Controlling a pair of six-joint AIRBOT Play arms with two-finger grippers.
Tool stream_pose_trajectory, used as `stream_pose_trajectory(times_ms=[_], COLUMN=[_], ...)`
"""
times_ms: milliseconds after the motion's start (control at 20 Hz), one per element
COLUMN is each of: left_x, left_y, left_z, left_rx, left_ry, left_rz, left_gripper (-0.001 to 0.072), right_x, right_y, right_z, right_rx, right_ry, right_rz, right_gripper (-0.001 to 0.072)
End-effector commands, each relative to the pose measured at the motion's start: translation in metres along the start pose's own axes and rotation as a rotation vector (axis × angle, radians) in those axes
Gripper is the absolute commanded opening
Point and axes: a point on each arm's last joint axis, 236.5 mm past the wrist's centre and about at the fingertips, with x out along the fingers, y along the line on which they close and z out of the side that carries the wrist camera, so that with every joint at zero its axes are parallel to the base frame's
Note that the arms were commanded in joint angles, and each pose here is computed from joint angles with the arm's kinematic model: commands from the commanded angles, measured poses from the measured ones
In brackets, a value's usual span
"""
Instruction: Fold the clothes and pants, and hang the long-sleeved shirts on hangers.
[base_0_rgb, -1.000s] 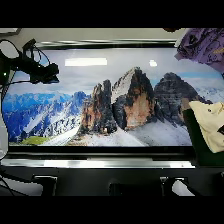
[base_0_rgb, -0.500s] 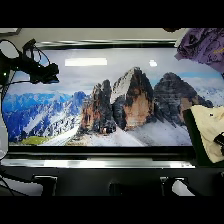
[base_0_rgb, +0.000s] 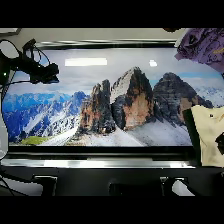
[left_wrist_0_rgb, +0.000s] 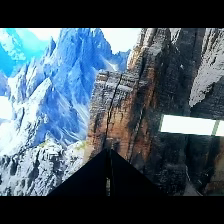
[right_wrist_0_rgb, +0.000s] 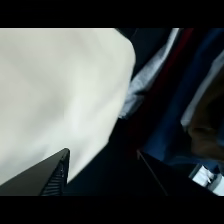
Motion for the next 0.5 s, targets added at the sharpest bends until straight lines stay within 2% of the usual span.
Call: stream_pose_trajectory(times_ms=[0, 50, 200, 250, 350, 450], left_x=[-0.002, -0.006, -0.032, -0.046, -0.074, -0.095], left_y=[0.001, 0.002, 0.006, 0.006, 0.006, 0.009], left_z=[0.000, 0.001, 0.007, 0.008, 0.010, 0.004], left_rx=[-0.001, -0.004, 0.021, 0.059, 0.142, 0.180], left_ry=[-0.002, -0.010, -0.065, -0.094, -0.150, -0.190], left_rz=[0.000, 0.000, -0.004, -0.005, 0.000, 0.025], left_gripper=[0.0018, 0.0018, 0.0017, 0.0017, 0.0016, 0.0015], right_x=[-0.031, -0.055, -0.163, -0.197, -0.252, -0.289], right_y=[0.023, 0.043, 0.118, 0.145, 0.205, 0.257], right_z=[0.035, 0.052, 0.087, 0.083, 0.047, -0.010], right_rx=[0.019, 0.005, -0.119, -0.183, -0.379, -0.576], right_ry=[-0.130, -0.202, -0.471, -0.542, -0.635, -0.682], right_rz=[0.153, 0.280, 0.665, 0.753, 0.890, 0.966], right_gripper=[0.0402, 0.0326, 0.0234, 0.0228, 0.0111, 0.0102])
